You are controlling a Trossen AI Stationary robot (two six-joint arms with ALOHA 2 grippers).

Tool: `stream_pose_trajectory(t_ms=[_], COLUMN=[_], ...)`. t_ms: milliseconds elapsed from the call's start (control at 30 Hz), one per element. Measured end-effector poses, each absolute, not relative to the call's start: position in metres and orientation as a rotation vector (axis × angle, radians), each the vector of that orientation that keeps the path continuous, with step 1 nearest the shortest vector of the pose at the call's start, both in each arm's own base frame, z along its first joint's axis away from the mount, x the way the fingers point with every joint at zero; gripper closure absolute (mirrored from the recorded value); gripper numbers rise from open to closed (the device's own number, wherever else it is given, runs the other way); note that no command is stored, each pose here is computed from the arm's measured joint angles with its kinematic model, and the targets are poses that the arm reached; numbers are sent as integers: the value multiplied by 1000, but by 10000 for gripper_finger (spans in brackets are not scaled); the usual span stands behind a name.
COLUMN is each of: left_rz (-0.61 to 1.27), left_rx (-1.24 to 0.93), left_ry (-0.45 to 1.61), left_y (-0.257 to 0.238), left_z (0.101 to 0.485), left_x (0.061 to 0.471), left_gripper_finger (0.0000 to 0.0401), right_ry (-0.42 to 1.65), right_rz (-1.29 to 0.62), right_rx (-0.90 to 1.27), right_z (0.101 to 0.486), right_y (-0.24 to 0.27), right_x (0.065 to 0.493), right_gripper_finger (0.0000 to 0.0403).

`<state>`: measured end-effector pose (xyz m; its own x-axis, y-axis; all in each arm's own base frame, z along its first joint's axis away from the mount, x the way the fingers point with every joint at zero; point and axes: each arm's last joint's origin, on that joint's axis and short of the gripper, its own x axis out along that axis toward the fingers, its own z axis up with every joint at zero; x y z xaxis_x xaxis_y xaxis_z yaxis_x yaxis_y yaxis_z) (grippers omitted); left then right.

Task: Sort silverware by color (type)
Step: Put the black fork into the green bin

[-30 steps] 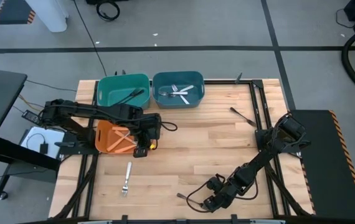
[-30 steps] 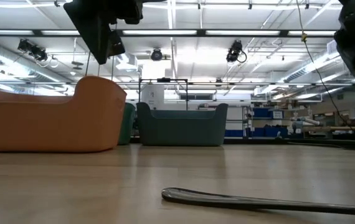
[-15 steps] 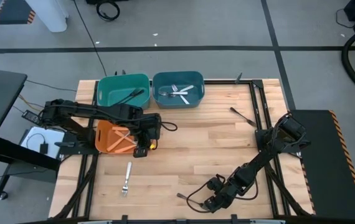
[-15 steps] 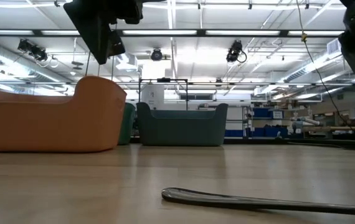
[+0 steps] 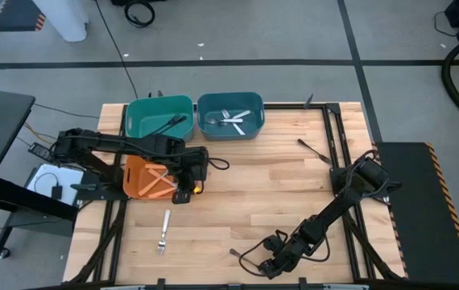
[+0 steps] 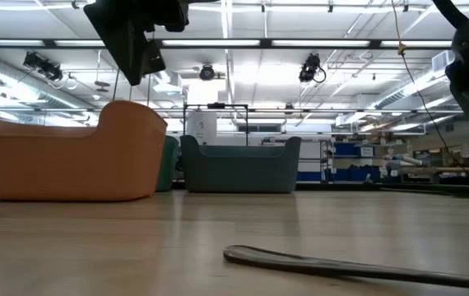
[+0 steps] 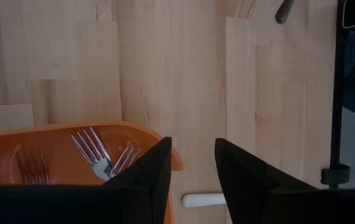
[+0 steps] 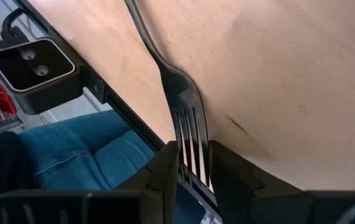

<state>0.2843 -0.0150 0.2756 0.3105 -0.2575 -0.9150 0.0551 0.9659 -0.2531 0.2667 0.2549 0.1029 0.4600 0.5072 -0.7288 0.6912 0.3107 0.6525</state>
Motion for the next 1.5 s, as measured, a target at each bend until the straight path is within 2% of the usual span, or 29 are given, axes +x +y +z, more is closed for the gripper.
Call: stream_pose_trajectory(t_ms=[133, 300, 667, 833, 1067, 1233, 1500], left_rz=[-213, -214, -196, -180, -126, -99, -8], left_rx=[-172, -171, -181, -169, -179, -153, -137], left_ry=[1238, 1238, 1228, 1141, 982, 948, 849], left_y=[-15, -15, -8, 5, 26, 44, 81], left_z=[276, 276, 276, 279, 286, 287, 312], left_x=[284, 284, 285, 292, 304, 304, 303], left_gripper_finger=[269, 269, 269, 269, 269, 269, 269], right_ry=[1181, 1184, 1218, 1219, 1220, 1200, 906], right_rz=[-163, -145, -78, -90, -148, -181, -212], right_rx=[1326, 1336, 1351, 1276, 1079, 917, 794], right_z=[103, 104, 115, 122, 139, 159, 226], right_y=[255, 256, 254, 242, 200, 152, 64], right_x=[267, 267, 268, 271, 280, 287, 289], right_gripper_finger=[319, 389, 397, 398, 398, 398, 398])
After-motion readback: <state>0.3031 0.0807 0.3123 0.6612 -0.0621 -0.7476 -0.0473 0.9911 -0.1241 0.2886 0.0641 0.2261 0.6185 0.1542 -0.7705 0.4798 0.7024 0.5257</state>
